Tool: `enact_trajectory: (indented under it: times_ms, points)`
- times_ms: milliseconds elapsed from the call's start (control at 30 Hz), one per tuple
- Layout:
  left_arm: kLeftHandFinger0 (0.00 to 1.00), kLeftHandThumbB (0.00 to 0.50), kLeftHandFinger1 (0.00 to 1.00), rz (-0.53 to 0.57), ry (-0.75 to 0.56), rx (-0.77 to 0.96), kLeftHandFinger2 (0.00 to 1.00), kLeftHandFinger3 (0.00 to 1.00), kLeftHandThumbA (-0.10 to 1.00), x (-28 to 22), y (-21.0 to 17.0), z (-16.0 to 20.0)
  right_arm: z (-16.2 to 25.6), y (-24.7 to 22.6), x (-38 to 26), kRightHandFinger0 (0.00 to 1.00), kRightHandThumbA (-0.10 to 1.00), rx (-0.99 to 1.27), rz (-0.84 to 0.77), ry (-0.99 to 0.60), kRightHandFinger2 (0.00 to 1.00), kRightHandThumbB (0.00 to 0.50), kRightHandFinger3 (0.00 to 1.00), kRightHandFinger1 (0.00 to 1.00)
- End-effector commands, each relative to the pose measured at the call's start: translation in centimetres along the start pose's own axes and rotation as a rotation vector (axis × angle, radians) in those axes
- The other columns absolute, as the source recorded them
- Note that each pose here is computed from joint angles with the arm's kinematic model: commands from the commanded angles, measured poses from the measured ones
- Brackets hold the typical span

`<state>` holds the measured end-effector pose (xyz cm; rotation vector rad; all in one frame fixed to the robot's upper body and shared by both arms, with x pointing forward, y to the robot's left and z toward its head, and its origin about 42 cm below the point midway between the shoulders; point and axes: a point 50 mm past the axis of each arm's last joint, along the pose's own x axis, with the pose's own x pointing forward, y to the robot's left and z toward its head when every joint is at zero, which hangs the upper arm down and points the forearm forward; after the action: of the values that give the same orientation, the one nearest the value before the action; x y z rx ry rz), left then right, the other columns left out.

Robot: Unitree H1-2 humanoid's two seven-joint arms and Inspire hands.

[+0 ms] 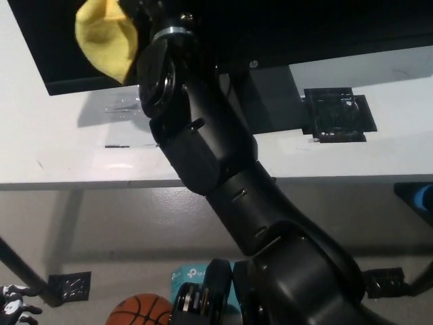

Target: The robot uses its right hand to pick up the cloth kept in the middle of the desk and use it to wipe the monitor in the middle of the desk by swiping its screen twice

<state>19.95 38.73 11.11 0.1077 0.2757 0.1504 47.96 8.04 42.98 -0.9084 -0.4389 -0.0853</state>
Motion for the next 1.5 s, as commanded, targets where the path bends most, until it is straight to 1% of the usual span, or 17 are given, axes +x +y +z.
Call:
enact_trajectory:
  times_ms: [0,33,67,133,233,333,367,500,533,567,667,767,1000,1133,1233,1367,1467]
  points:
    - [0.38,0.232,0.42,-0.002,-0.036,0.010,0.54,0.75,0.21,-0.3,0.1,0.7,1.5,-2.4,0.6,0.00,-0.10,0.004,-0.098,-0.062,0.28,0.096,0.30,0.00]
    - [0.37,0.223,0.41,0.001,-0.039,0.011,0.54,0.75,0.21,-0.3,0.2,0.6,1.0,-2.4,0.8,0.00,-0.10,-0.013,-0.098,-0.054,0.28,0.088,0.36,0.00]
    - [0.36,0.231,0.41,-0.001,-0.039,0.011,0.54,0.75,0.21,-0.3,0.2,0.6,0.7,-2.5,0.8,0.00,-0.10,-0.028,-0.105,-0.052,0.27,0.080,0.30,0.00]
    - [0.38,0.219,0.42,-0.001,-0.034,0.026,0.57,0.76,0.22,-0.3,0.4,0.6,-0.5,-2.9,0.9,0.00,-0.10,-0.034,-0.102,-0.041,0.30,0.058,0.39,0.00]
    - [0.38,0.207,0.42,-0.005,-0.039,0.026,0.58,0.78,0.21,-0.2,0.3,0.6,-2.5,-3.6,0.8,0.00,-0.10,-0.043,-0.104,-0.037,0.26,0.063,0.25,0.00]
    - [0.39,0.214,0.41,-0.003,-0.046,0.014,0.57,0.76,0.22,-0.2,0.2,1.0,-5.0,-4.4,0.2,0.00,-0.10,-0.054,-0.118,-0.037,0.27,0.072,0.23,0.00]
    - [0.39,0.216,0.41,-0.005,-0.051,0.010,0.56,0.75,0.22,-0.1,0.2,1.1,-6.2,-4.8,-0.2,0.00,-0.10,-0.078,-0.118,-0.039,0.31,0.055,0.41,0.01]
    - [0.41,0.228,0.42,-0.001,-0.043,0.010,0.57,0.77,0.24,-0.1,0.3,1.3,-9.5,-5.7,-1.2,0.00,-0.10,-0.162,-0.116,-0.033,0.30,0.064,0.33,0.00]
    - [0.42,0.227,0.42,0.002,-0.053,0.013,0.56,0.78,0.23,0.0,0.5,1.5,-11.2,-6.5,-1.8,0.00,-0.10,-0.170,-0.087,-0.018,0.33,0.024,0.37,0.01]
    - [0.41,0.224,0.42,0.001,-0.059,0.016,0.55,0.78,0.24,0.0,0.5,1.5,-12.5,-7.0,-2.4,0.00,-0.10,-0.173,-0.086,-0.005,0.38,0.027,0.46,0.05]
    - [0.38,0.237,0.40,0.006,-0.066,0.010,0.54,0.77,0.24,0.1,0.5,1.6,-15.4,-8.0,-4.2,0.00,-0.10,-0.206,-0.089,-0.007,0.38,0.052,0.50,0.05]
    - [0.38,0.225,0.41,0.012,-0.062,0.004,0.55,0.77,0.22,-0.1,0.6,1.5,-18.0,-8.2,-5.8,0.00,-0.10,-0.237,-0.090,0.006,0.40,0.057,0.40,0.06]
    - [0.40,0.224,0.41,0.023,-0.055,0.003,0.55,0.77,0.21,-0.3,0.9,1.1,-26.8,-7.8,-7.2,0.00,-0.10,-0.302,-0.038,0.161,0.44,0.076,0.38,0.10]
    - [0.40,0.236,0.42,0.021,-0.056,0.011,0.56,0.77,0.23,-0.4,1.0,1.2,-31.5,-7.6,-7.2,0.00,-0.10,-0.348,-0.006,0.274,0.44,0.043,0.41,0.11]
    - [0.41,0.231,0.42,0.028,-0.053,0.016,0.56,0.79,0.24,-0.5,1.1,1.1,-33.5,-7.4,-6.7,0.00,-0.10,-0.383,0.019,0.341,0.47,0.023,0.53,0.13]
    - [0.40,0.225,0.41,0.035,-0.055,0.006,0.54,0.77,0.21,-0.6,1.2,1.1,-34.7,-7.0,-6.5,0.00,-0.10,-0.438,0.027,0.363,0.29,0.013,0.28,0.00]
    - [0.37,0.214,0.40,0.033,-0.059,-0.004,0.52,0.73,0.18,-0.9,1.3,0.9,-36.7,-6.4,-6.5,0.00,-0.10,-0.493,0.055,0.423,0.31,0.066,0.25,0.04]
